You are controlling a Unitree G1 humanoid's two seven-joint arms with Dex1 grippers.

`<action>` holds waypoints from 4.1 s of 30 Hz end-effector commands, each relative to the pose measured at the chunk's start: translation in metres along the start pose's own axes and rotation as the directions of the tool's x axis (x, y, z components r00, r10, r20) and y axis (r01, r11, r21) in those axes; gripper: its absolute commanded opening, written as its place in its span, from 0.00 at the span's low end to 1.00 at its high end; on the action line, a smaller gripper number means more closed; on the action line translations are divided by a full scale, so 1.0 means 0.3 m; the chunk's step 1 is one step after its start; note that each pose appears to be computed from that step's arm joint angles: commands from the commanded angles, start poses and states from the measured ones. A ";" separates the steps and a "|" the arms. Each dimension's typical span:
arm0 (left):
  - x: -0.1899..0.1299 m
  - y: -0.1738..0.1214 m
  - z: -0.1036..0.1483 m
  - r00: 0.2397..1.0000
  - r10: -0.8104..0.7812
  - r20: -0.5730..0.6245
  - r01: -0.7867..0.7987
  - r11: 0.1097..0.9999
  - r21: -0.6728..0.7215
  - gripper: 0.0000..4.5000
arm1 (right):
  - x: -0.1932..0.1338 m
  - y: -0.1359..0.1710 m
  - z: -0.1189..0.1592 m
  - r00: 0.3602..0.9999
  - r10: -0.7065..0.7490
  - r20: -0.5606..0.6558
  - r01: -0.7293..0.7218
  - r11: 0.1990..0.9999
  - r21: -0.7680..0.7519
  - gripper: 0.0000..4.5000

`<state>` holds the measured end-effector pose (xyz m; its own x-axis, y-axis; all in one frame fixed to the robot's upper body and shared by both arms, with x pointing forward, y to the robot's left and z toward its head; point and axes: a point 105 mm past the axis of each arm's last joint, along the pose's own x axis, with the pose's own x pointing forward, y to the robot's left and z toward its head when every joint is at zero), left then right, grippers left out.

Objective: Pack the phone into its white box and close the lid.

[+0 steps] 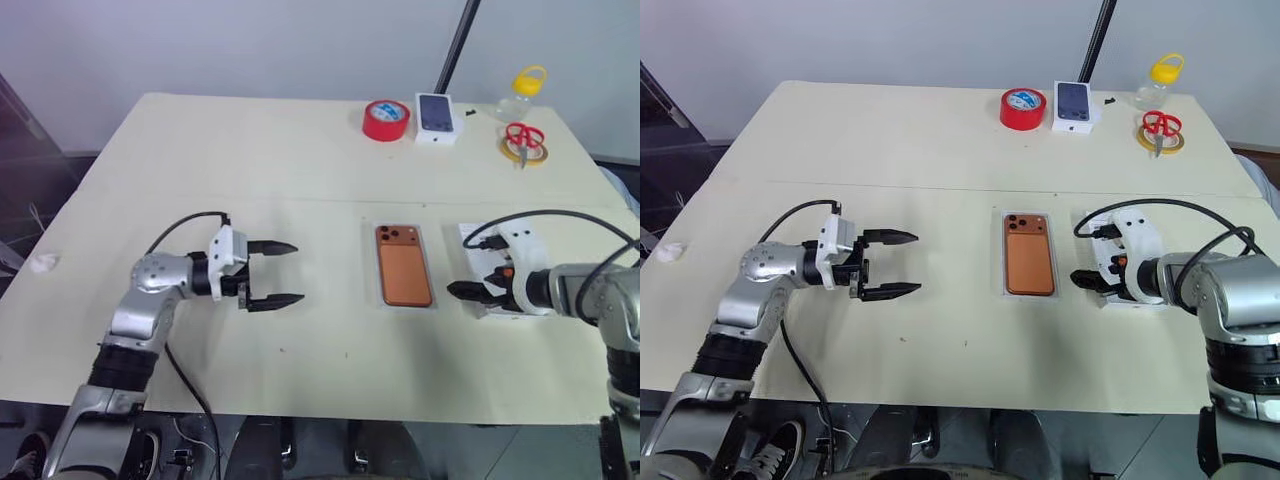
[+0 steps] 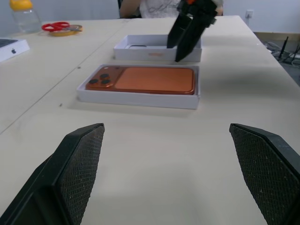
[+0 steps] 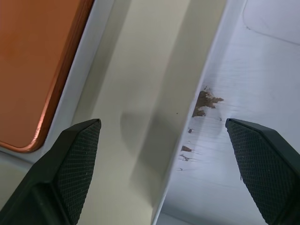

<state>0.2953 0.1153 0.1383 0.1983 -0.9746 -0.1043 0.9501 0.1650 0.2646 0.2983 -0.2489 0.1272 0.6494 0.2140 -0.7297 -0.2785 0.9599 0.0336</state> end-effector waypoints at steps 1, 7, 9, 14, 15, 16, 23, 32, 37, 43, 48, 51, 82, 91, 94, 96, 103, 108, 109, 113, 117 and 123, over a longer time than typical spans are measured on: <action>0.010 -0.009 0.030 1.000 0.014 0.019 -0.015 0.999 0.036 1.00 | -0.004 -0.014 0.004 1.000 -0.019 -0.004 0.019 1.000 -0.003 0.99; 0.015 -0.015 0.028 0.999 0.039 0.012 -0.039 0.998 0.039 1.00 | 0.017 -0.031 -0.004 0.999 -0.046 -0.016 0.047 0.999 0.012 0.56; 0.015 -0.014 0.028 0.999 0.041 0.010 -0.042 0.998 0.037 1.00 | 0.023 -0.034 -0.014 0.998 -0.057 -0.028 0.057 0.998 0.003 0.33; 0.017 -0.009 0.030 0.999 0.047 0.011 -0.048 0.998 0.037 1.00 | 0.039 -0.037 -0.037 0.996 -0.067 -0.050 0.068 0.998 0.016 0.00; 0.018 -0.007 0.029 0.999 0.049 0.011 -0.049 0.998 0.038 1.00 | 0.040 -0.039 -0.034 0.997 -0.070 -0.046 0.071 0.997 0.029 0.00; 0.019 -0.005 0.028 0.999 0.051 0.010 -0.051 0.998 0.039 1.00 | 0.040 -0.039 -0.032 0.996 -0.074 -0.043 0.076 0.996 0.041 0.00; 0.026 0.009 0.027 0.998 0.059 0.009 -0.060 0.997 0.047 1.00 | 0.034 -0.049 0.063 0.992 -0.081 0.097 0.062 0.981 0.182 0.00; 0.043 0.044 0.032 0.991 0.120 0.049 -0.118 0.992 -0.054 0.88 | -0.029 0.089 0.295 0.780 0.153 0.607 -0.296 0.945 0.142 0.00; 0.060 0.054 0.033 0.987 0.148 0.069 -0.141 0.985 -0.100 0.35 | -0.057 0.217 0.331 0.642 0.269 0.718 -0.522 0.839 0.153 0.00; 0.090 0.055 0.059 0.983 0.155 0.103 -0.144 0.984 -0.109 0.00 | -0.125 0.404 0.342 0.457 0.438 0.774 -0.756 0.649 0.080 0.00; 0.127 0.083 0.073 0.970 0.210 0.123 -0.200 0.976 -0.090 0.00 | -0.096 0.528 0.216 0.453 0.570 0.686 -0.839 0.533 0.111 0.00; 0.142 0.090 0.082 0.964 0.225 0.140 -0.212 0.972 -0.101 0.00 | -0.108 0.562 0.188 0.402 0.604 0.688 -0.888 0.441 0.132 0.00; 0.400 0.036 0.032 0.968 0.179 0.176 -0.144 0.970 -0.195 0.00 | 0.057 0.351 0.093 0.671 0.514 0.535 -0.735 0.557 0.387 0.00; 0.436 0.012 0.030 0.973 0.142 0.181 -0.105 0.974 -0.200 0.00 | 0.074 0.282 0.068 0.708 0.481 0.517 -0.692 0.618 0.373 0.20; 0.446 -0.002 0.019 0.976 0.133 0.175 -0.096 0.974 -0.203 0.00 | 0.047 0.207 0.071 0.726 0.421 0.543 -0.658 0.654 0.373 0.55; 0.462 -0.009 0.016 0.977 0.127 0.172 -0.090 0.974 -0.206 0.00 | 0.023 0.158 0.060 0.743 0.383 0.549 -0.623 0.695 0.358 0.76; 0.532 -0.004 0.027 0.976 0.113 0.184 -0.073 0.975 -0.212 0.00 | -0.044 -0.030 0.058 0.807 0.168 0.566 -0.371 0.890 0.264 0.88; 0.533 0.015 0.034 0.977 0.106 0.186 -0.069 0.979 -0.193 0.00 | -0.052 -0.084 0.076 0.798 0.062 0.600 -0.252 0.938 0.238 0.70; 0.522 0.027 0.034 0.977 0.114 0.182 -0.079 0.979 -0.188 0.00 | -0.040 -0.086 0.068 0.807 0.040 0.590 -0.188 0.963 0.192 0.59; 0.471 0.063 0.031 0.978 0.140 0.155 -0.112 0.977 -0.180 0.00 | -0.001 -0.071 0.044 0.813 0.013 0.581 -0.045 0.998 0.042 0.15; 0.434 0.094 -0.034 0.984 0.174 0.020 -0.171 0.978 -0.118 0.00 | 0.034 -0.062 0.026 0.823 0.001 0.568 0.025 0.999 -0.039 0.01; 0.485 0.070 -0.126 0.983 0.137 -0.122 -0.156 0.973 -0.170 0.00 | 0.049 -0.019 0.048 0.803 0.022 0.596 0.036 0.996 -0.086 0.01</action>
<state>0.3549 -0.0035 0.0881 0.3787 -0.9087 -0.1756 0.9253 0.3681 0.0910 0.3168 -0.2556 0.1038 0.9257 0.2804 -0.2540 -0.2858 0.9581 0.0162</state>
